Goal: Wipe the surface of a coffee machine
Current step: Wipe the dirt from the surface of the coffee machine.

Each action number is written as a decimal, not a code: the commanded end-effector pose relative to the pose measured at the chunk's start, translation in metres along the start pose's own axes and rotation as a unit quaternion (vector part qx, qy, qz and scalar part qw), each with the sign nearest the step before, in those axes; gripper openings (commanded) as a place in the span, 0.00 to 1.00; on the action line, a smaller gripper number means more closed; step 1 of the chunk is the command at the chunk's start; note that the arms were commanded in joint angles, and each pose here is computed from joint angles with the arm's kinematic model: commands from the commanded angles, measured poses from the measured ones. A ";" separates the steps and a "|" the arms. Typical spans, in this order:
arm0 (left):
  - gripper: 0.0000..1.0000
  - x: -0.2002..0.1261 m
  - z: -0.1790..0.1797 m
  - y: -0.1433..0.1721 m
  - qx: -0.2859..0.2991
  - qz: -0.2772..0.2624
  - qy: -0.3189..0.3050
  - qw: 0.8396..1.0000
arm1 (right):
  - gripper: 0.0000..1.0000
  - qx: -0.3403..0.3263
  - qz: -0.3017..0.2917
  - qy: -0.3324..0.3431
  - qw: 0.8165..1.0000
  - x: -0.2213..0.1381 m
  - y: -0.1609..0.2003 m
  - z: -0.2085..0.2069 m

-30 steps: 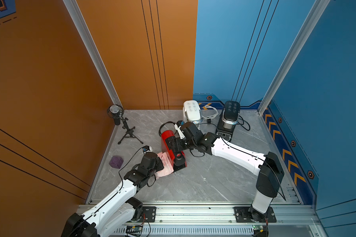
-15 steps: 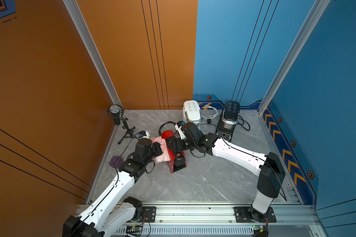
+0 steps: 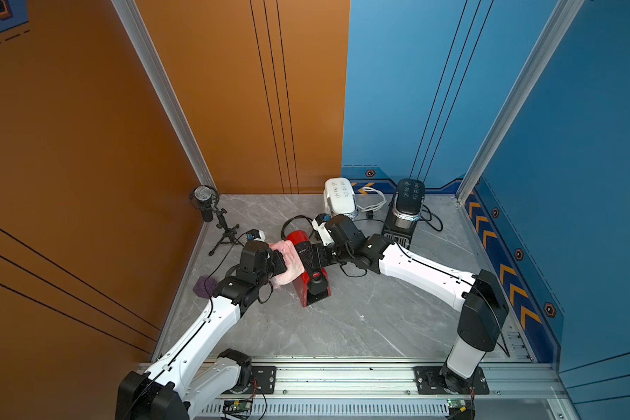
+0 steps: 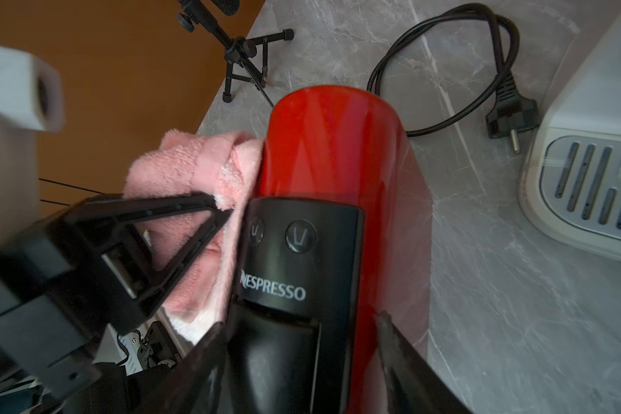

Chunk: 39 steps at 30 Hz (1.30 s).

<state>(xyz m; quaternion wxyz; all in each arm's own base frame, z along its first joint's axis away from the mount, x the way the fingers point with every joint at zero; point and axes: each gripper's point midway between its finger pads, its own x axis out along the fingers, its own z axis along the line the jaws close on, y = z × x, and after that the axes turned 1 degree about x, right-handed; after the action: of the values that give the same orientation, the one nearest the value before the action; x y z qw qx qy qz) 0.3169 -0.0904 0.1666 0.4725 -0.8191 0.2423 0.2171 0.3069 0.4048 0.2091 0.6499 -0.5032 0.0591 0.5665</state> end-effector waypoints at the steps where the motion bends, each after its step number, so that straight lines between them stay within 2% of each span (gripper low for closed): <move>1: 0.00 0.021 0.017 0.015 -0.021 0.003 -0.005 1.000 | 0.66 0.008 0.058 0.032 0.998 0.007 0.036 -0.018; 7: 0.00 0.043 0.035 0.048 -0.041 0.015 -0.020 0.999 | 0.67 0.007 0.063 0.034 0.997 0.001 0.040 -0.017; 12: 0.00 0.044 0.017 0.066 -0.034 0.040 0.007 0.999 | 0.67 0.009 0.059 0.041 0.997 -0.005 0.038 -0.019; 15: 0.00 0.021 -0.005 0.053 -0.030 0.017 0.044 0.998 | 0.67 0.010 0.054 0.042 0.998 -0.008 0.035 -0.020; 20: 0.00 -0.036 -0.026 0.001 -0.005 -0.044 0.062 0.997 | 0.67 0.011 0.048 0.043 0.998 -0.013 0.034 -0.020; 23: 0.00 -0.051 -0.028 -0.006 -0.013 -0.057 0.071 0.996 | 0.67 0.009 0.041 0.050 0.998 -0.015 0.031 -0.022; 28: 0.00 -0.034 -0.020 0.015 -0.028 -0.022 0.054 0.998 | 0.67 0.020 0.034 0.065 0.997 -0.014 0.027 -0.032; 34: 0.00 -0.008 0.002 0.045 -0.030 0.011 -0.006 0.999 | 0.67 0.024 0.044 0.048 0.998 -0.007 0.027 -0.024; 39: 0.00 0.003 0.024 0.064 -0.034 0.013 -0.043 0.998 | 0.66 0.028 0.058 0.040 0.997 0.005 0.033 -0.020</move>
<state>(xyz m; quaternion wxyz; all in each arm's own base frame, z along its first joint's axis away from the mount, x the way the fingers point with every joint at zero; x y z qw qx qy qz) 0.2787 -0.1072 0.1201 0.4497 -0.8188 0.2523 0.2523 0.2961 0.3967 0.2098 0.6500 -0.4964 0.0747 0.5705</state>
